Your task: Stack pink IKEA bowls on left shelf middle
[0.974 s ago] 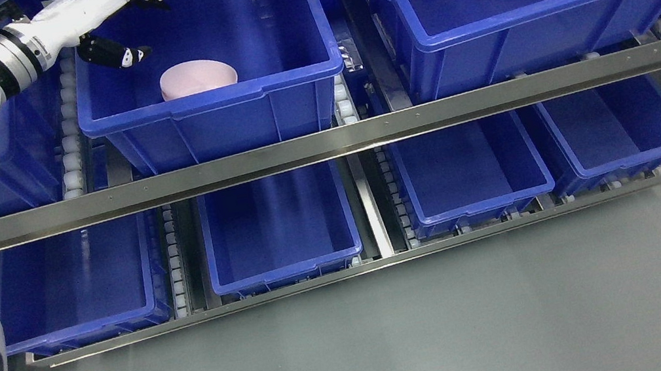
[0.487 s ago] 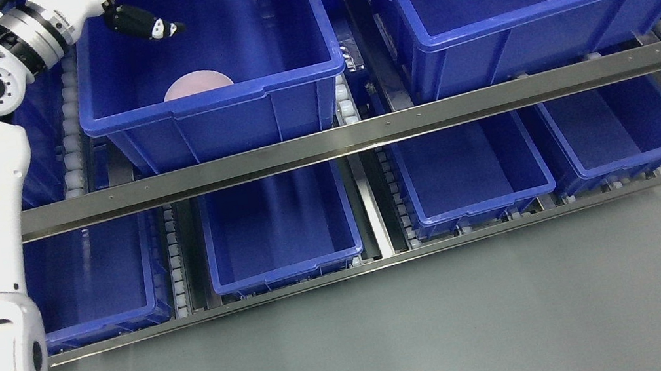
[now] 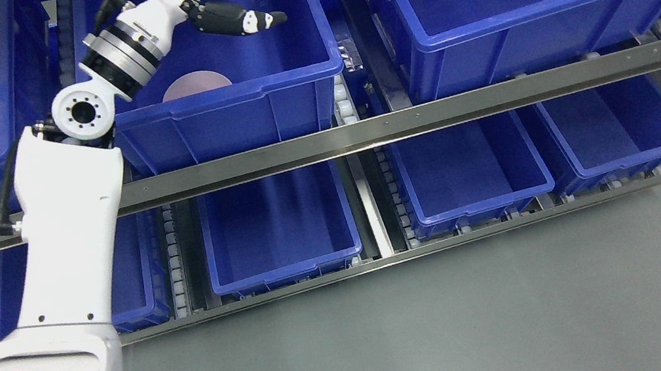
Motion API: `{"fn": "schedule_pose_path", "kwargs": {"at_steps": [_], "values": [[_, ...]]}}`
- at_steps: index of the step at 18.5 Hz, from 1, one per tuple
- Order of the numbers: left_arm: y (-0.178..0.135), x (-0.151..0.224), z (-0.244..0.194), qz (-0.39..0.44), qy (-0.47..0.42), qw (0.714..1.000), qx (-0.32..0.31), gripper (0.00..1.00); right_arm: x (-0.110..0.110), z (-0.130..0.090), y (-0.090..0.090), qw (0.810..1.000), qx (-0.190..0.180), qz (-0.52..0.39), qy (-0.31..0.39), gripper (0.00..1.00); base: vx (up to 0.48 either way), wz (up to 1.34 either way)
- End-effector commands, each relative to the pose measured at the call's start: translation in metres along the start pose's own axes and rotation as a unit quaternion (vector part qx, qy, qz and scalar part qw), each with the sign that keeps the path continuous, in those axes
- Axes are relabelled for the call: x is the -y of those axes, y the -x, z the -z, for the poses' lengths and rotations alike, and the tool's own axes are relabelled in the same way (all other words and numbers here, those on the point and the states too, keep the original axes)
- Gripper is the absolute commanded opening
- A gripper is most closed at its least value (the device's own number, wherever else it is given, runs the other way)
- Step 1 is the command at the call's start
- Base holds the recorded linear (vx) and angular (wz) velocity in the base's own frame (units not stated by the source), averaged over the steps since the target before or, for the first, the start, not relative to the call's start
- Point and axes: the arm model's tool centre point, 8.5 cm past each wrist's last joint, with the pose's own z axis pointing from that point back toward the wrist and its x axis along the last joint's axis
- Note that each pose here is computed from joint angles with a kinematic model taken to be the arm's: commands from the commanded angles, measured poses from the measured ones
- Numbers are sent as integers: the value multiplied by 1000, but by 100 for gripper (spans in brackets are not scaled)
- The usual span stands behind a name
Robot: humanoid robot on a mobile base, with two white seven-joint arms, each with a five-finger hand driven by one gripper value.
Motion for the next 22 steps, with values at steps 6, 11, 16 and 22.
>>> {"fn": "schedule_pose_path", "kwargs": {"at_steps": [6, 11, 16, 22], "values": [[-98, 247, -14, -121, 184, 966, 134, 99, 11, 1, 7, 1000, 3, 6, 9, 100, 0, 0], [-102, 290, -54, -170, 185, 959, 133, 100, 11, 1, 7, 1000, 3, 5, 9, 100, 0, 0], [-58, 254, -101, -202, 1, 978, 50, 100, 11, 1, 7, 1000, 3, 5, 9, 100, 0, 0], [-27, 246, -197, -261, -212, 940, -55, 100, 11, 1, 7, 1000, 3, 6, 9, 100, 0, 0]]}}
